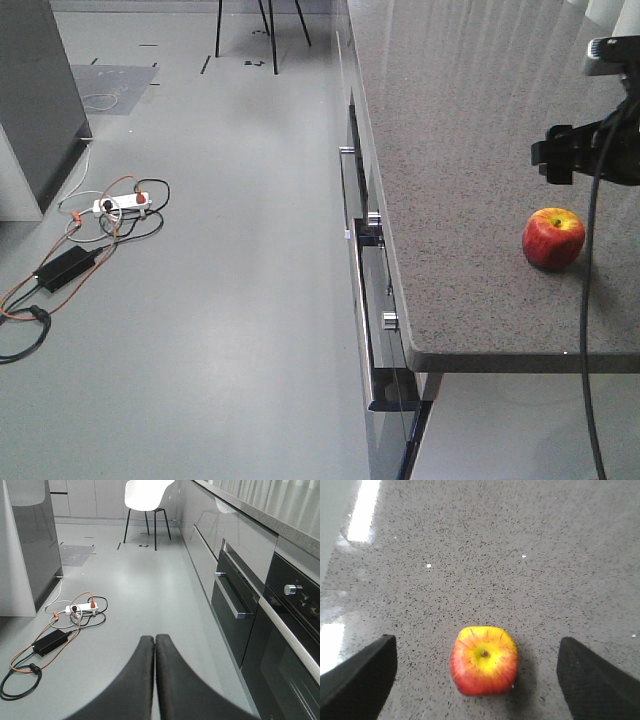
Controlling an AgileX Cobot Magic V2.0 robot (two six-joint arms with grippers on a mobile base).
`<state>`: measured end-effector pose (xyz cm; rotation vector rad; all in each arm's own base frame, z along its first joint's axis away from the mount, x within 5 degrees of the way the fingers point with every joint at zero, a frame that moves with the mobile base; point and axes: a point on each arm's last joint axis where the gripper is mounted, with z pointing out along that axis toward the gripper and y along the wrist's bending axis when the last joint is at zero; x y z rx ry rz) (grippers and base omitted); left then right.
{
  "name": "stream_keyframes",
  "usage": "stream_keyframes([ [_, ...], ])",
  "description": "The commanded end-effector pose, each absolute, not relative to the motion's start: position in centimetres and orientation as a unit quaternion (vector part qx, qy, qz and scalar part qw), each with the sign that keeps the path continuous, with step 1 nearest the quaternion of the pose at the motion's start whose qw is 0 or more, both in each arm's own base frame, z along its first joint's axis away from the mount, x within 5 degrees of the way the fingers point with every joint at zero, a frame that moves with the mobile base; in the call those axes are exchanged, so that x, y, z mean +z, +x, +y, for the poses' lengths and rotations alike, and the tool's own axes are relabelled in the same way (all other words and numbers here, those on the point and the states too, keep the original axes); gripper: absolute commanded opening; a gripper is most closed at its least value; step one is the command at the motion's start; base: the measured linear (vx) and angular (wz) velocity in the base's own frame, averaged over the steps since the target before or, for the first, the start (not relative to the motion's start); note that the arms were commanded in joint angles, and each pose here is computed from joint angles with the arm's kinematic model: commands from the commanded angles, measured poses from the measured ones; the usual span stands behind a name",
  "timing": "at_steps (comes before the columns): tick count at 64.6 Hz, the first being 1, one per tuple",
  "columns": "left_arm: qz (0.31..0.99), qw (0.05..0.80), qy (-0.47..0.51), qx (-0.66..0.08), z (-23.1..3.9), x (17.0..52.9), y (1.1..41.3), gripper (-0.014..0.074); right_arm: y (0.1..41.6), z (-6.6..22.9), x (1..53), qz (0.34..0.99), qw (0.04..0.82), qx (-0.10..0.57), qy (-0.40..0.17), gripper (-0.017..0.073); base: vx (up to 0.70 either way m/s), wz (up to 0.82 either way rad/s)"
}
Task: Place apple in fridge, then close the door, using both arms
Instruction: 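Lower the open right gripper over the apple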
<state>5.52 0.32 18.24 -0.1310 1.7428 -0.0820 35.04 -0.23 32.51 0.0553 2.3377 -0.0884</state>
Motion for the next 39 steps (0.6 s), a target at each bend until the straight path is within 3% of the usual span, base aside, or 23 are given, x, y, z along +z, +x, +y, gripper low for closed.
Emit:
stream_keyframes([
  [1, 0.747, 0.662, -0.051, -0.046, 0.2, 18.2, 5.6, -0.0005, 36.1, -0.4, 33.8, 0.904, 0.424, -0.042, 0.015, 0.0610, 0.00, 0.00],
  [24, 0.747, 0.662, -0.051, -0.046, 0.2, 18.2, 5.6, -0.0005, 38.5, -2.8, 30.9, 0.919, 0.388, -0.035, 0.057, 0.0596, 0.00, 0.00],
  [39, 0.747, 0.662, -0.051, -0.046, 0.2, 18.2, 5.6, -0.0005, 38.7, -2.6, 30.8, 0.920, 0.392, -0.023, 0.017, 0.0592, 0.00, 0.00],
])
